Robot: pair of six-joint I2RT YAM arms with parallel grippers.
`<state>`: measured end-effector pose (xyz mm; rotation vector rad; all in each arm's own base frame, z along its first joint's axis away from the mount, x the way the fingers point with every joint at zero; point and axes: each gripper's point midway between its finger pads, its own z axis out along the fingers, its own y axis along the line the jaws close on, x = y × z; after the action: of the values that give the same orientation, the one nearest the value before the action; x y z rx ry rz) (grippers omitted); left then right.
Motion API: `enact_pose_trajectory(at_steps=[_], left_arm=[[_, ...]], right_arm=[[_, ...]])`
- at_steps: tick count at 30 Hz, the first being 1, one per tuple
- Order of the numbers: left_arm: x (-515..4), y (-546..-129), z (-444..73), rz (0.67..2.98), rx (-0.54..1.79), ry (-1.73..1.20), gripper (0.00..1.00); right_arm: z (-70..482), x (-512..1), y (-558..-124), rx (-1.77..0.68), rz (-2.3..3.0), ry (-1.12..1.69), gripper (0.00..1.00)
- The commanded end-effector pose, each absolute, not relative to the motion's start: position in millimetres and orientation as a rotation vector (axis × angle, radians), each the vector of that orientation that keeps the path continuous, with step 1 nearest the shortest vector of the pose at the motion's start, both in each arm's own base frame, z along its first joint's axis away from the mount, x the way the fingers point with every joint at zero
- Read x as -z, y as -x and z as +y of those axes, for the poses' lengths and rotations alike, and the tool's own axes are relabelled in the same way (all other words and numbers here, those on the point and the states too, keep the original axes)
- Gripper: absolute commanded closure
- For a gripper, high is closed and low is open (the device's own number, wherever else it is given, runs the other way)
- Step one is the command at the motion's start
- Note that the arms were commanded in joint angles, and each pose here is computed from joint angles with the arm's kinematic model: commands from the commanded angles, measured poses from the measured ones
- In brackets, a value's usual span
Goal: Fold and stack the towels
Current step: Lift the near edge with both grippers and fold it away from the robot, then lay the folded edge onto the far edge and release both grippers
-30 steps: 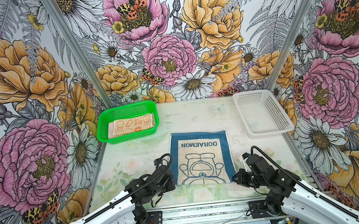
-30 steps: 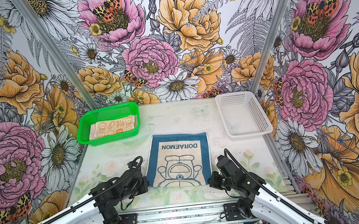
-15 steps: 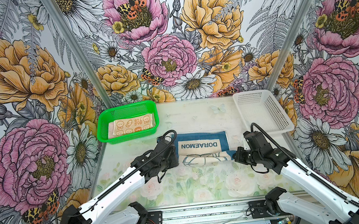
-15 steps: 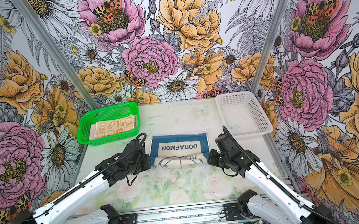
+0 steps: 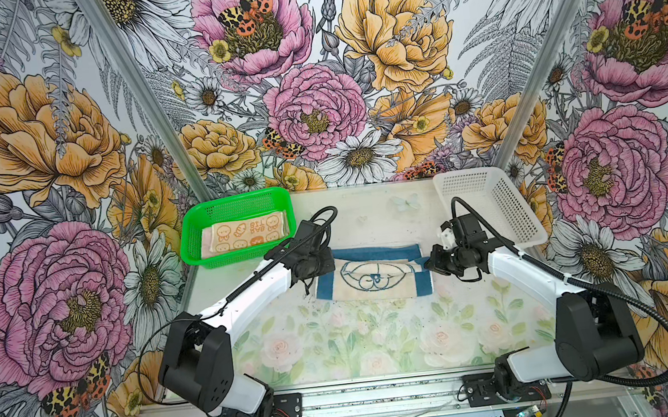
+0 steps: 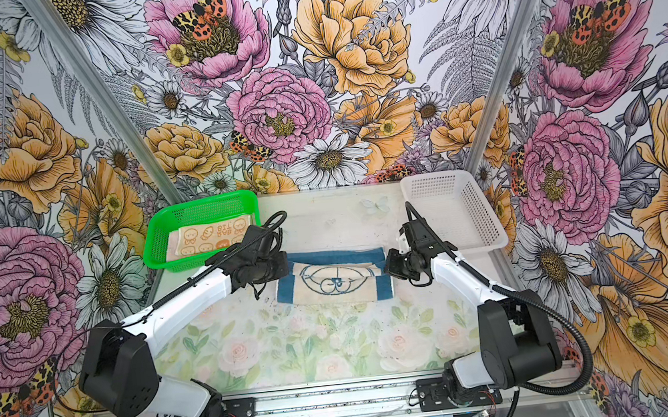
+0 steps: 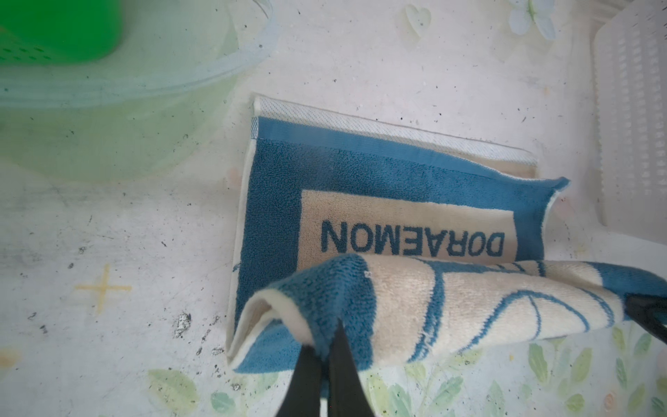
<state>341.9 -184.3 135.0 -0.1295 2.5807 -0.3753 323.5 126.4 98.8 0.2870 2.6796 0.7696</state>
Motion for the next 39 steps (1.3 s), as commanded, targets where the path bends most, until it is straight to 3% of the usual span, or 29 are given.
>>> enact_pose_trajectory(at_steps=[1,13,19,20,23,26,29,35,39], left_arm=[[-140.0,-365.2,-177.5,2.524,0.344,0.138,1.0],[-102.2,-404.0,-167.4,2.54,0.303,0.181,1.0],[-102.9,-423.7,-168.1,2.518,0.297,0.184,0.98],[-105.7,-427.0,-170.6,2.507,0.308,0.172,0.91],[-115.3,-435.2,-172.9,2.474,0.304,0.151,0.81],[-134.1,-435.2,-178.6,2.395,0.285,0.088,0.58],[-143.0,-423.2,-178.2,2.346,0.247,0.065,0.42],[-95.1,-385.0,-168.0,2.469,0.243,0.104,0.35],[-76.3,-373.5,-157.8,2.508,0.221,0.139,0.34]], right_arm=[[130.8,-111.3,-349.3,-0.808,2.617,-0.198,1.0],[134.6,-71.5,-383.7,-0.802,2.709,-0.182,0.96],[134.3,-84.7,-402.8,-0.763,2.657,-0.094,0.74],[133.8,-88.9,-404.8,-0.752,2.645,-0.085,0.67],[133.8,-106.0,-403.7,-0.729,2.597,-0.044,0.6],[134.3,-120.1,-391.3,-0.686,2.557,0.002,0.52],[135.4,-125.2,-373.5,-0.671,2.539,0.022,0.47],[165.7,-113.5,-355.8,-0.755,2.573,0.089,0.46],[174.6,-97.8,-366.7,-0.715,2.611,0.092,0.47]])
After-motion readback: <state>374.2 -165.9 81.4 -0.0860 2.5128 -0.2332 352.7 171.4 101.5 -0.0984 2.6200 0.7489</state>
